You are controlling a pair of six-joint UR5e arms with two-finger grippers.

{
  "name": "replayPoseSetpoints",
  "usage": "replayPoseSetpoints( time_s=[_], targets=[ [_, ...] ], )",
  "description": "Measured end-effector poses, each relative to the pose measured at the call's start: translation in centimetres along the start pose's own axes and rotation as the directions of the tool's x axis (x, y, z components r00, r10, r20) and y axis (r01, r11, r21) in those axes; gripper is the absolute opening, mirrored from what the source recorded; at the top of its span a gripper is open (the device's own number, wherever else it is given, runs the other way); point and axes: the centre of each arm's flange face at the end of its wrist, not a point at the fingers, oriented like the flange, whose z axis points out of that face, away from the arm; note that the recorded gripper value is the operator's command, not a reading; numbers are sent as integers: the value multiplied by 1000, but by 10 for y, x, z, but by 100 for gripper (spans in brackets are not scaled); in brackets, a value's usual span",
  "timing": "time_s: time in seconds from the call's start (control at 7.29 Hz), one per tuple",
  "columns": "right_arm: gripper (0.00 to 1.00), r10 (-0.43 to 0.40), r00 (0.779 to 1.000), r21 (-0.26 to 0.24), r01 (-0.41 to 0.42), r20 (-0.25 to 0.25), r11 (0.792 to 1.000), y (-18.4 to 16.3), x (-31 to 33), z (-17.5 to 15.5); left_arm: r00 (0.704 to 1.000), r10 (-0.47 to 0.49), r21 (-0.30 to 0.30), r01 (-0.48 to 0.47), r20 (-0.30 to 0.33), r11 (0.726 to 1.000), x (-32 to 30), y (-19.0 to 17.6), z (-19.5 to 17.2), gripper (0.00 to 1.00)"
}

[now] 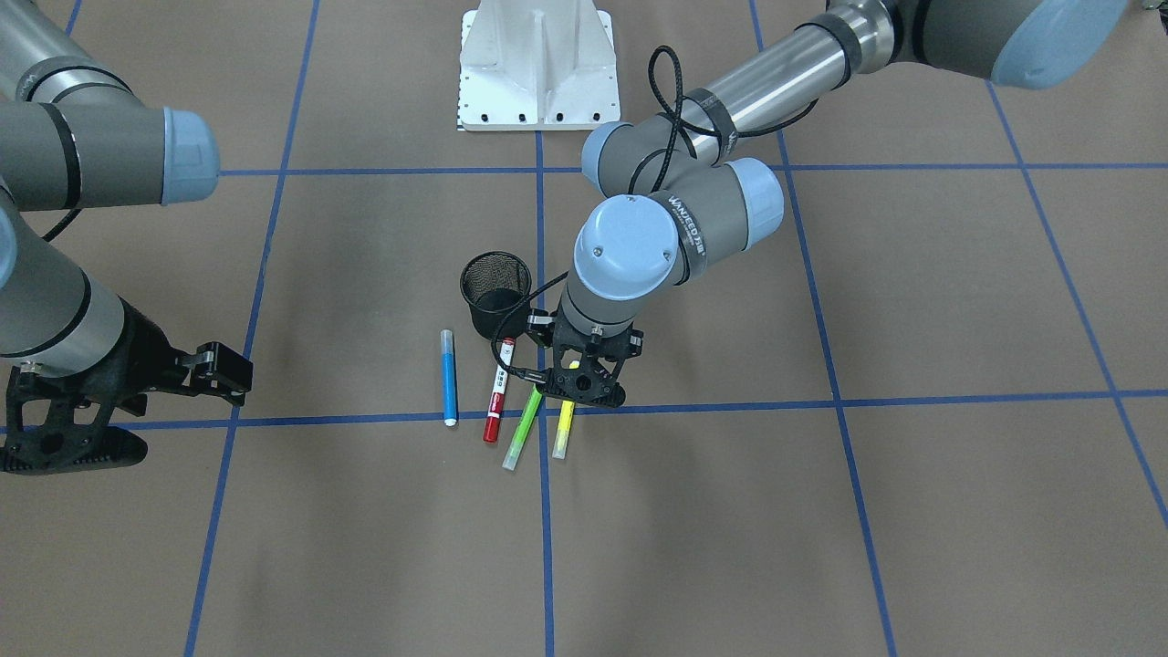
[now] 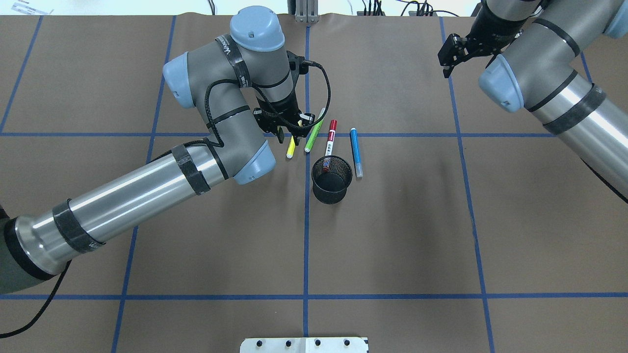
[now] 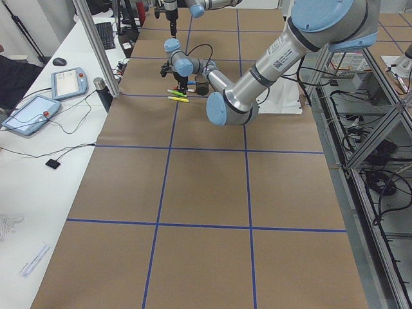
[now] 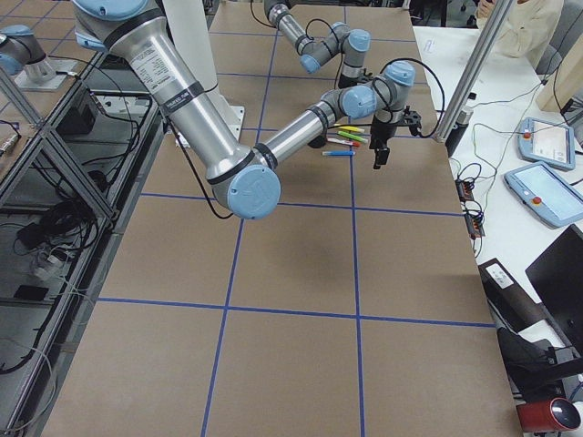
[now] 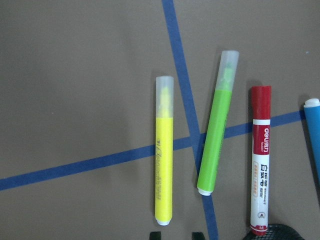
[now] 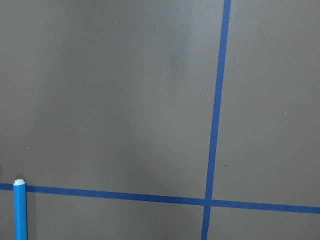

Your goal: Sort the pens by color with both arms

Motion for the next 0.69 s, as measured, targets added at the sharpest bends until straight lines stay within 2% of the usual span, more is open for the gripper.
replayPoseSetpoints(
  time_s=[0.14, 0.41, 0.69],
  targets=[
    [98, 9, 1000, 4, -9, -7, 1000, 0, 2, 1, 1000, 1, 10, -1, -4, 1000, -2, -1, -9, 99],
    [99, -17, 999, 63, 19, -40, 998, -5, 10, -3, 999, -43, 65, 43, -3, 997, -39, -8, -63, 99],
    [99, -58, 997, 123, 63, -44, 990, -13, 35, -8, 992, -123, 130, 126, -29, 984, -138, -22, -143, 100]
  ],
)
